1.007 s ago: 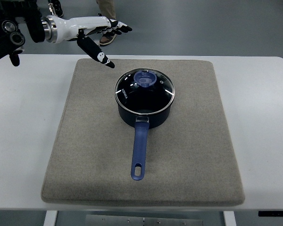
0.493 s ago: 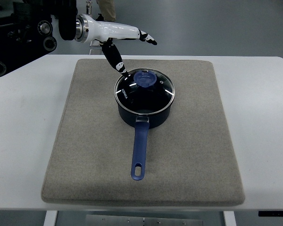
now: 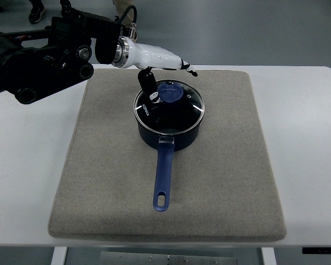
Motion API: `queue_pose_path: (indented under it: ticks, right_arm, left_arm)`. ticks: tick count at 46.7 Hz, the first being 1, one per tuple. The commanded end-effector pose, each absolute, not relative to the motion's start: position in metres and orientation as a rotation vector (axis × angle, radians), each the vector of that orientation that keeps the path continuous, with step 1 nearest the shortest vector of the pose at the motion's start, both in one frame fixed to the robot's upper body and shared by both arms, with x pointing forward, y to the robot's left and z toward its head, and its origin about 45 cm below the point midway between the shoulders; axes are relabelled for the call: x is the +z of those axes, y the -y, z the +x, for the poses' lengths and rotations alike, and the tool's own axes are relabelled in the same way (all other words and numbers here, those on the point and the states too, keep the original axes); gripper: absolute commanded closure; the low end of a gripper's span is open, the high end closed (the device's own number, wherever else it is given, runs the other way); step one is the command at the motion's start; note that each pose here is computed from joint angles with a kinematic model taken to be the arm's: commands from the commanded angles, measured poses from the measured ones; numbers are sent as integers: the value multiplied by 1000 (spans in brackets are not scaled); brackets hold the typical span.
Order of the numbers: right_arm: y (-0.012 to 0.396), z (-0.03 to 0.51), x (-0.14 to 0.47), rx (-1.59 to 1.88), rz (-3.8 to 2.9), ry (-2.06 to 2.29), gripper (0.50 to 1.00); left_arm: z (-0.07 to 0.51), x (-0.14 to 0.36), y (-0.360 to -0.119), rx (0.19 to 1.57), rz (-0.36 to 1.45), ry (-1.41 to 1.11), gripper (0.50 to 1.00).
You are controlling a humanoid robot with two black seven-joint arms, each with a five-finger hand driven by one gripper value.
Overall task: Open pot lid and place left with left hand
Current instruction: 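Lower the left hand onto the blue knob and close fingers around it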
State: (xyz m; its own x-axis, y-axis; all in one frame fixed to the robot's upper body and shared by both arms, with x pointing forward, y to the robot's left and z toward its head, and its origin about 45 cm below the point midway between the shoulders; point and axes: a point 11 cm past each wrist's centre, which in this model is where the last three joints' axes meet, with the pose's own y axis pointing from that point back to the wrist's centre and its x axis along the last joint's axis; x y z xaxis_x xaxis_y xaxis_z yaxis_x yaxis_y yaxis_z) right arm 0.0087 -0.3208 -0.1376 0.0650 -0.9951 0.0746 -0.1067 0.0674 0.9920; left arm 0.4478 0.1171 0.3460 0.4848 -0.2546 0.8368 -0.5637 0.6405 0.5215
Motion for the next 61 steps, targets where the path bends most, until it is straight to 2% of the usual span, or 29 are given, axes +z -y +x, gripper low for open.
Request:
queue_pose_path:
  ticks: [1,5,15,19,24,27,39,51,61]
  right_arm:
    - [321,9,-138,-1055,1264,1267,583]
    - [321,9,-138,-1055,1264,1267,583]
    - [321,9,-138,-1055,1264,1267,583]
    - [321,9,-138,-1055,1264,1267,583]
    - [321,9,-138,-1055,1264,1267,583]
    - [321,9,-138,-1055,1264,1267,583]
    - [321,9,-138,-1055,1264,1267,583]
    - [321,9,-138,-1055,1264,1267,583]
    - [321,9,-138,-1055,1264,1267,583]
  left_arm:
    - [448,345,-117,219,900,1087,519]
    - [447,343,-118,212,910,1091,531]
    - [447,343,-118,210,912,1093,645]
    - [448,343,-118,212,912,1093,671]
    - [448,344,-118,211,913,1094,675]
    - [448,343,-118,206,921,1099,713]
    - [447,342,-119,194,933,1099,761]
    - [447,345,-118,194,931,1106,864]
    - [447,344,-118,193,932,1106,879]
